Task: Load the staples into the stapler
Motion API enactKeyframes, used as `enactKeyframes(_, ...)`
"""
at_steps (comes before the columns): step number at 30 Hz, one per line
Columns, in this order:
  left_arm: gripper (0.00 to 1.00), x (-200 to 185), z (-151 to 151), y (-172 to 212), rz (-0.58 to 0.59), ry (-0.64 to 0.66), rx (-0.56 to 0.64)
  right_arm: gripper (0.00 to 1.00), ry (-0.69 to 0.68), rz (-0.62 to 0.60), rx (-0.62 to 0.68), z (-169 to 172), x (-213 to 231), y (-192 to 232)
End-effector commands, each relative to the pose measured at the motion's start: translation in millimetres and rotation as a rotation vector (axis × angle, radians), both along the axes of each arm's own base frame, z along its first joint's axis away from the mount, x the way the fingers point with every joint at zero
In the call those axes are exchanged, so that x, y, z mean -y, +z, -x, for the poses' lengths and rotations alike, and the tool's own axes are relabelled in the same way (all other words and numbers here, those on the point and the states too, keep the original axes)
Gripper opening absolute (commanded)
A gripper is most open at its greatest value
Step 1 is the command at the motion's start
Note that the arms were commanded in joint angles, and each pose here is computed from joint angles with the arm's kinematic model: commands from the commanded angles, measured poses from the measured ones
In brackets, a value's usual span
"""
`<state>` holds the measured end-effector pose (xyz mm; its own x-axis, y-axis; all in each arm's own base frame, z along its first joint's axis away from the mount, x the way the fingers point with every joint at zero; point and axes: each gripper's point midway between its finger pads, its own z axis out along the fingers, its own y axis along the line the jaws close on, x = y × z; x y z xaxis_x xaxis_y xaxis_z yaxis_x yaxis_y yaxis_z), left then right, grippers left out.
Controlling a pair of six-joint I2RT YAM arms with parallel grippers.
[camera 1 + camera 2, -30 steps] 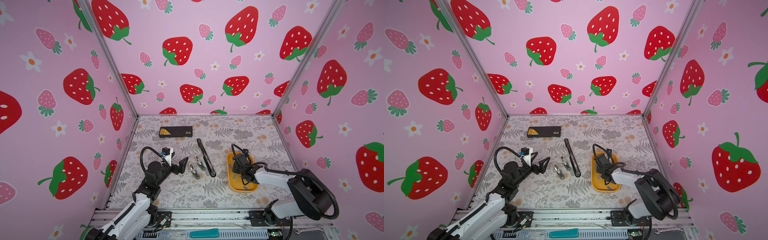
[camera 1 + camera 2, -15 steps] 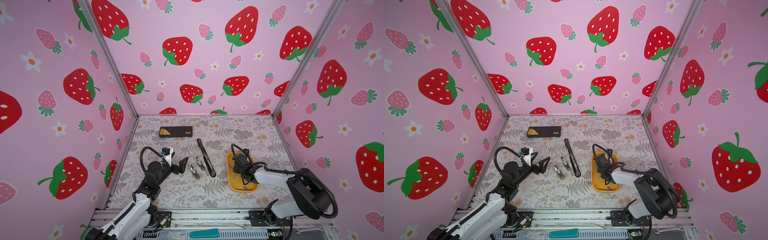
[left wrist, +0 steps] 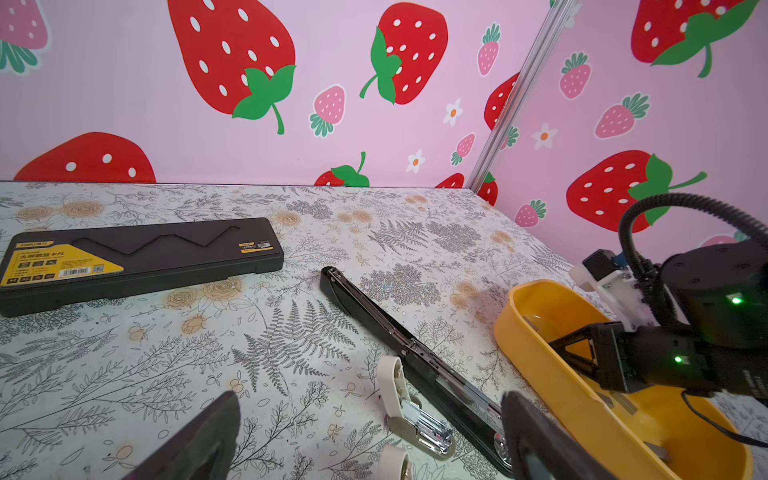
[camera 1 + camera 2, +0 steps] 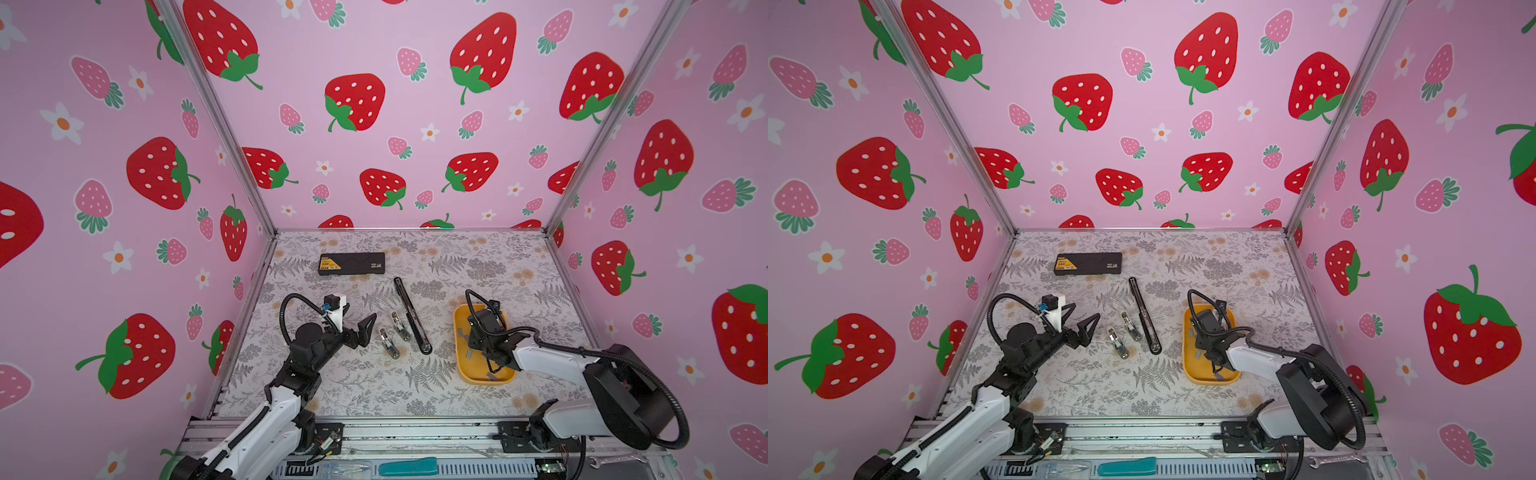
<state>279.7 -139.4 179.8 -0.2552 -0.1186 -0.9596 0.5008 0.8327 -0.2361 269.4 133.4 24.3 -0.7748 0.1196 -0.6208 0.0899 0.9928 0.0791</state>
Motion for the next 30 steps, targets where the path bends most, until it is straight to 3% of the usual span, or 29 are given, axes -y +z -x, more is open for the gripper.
enactKeyframes(1,0.99,1,0,7,-0.001,-0.005,0.034,0.14,0.014,0.004,-0.044,12,4,-7)
enactKeyframes(11,0.99,1,0,7,-0.001,-0.004,0.036,0.26,0.017,0.057,-0.079,9,5,-19)
enactKeyframes(30,0.99,1,1,8,0.001,-0.007,0.033,0.17,0.021,0.039,-0.051,8,4,-13)
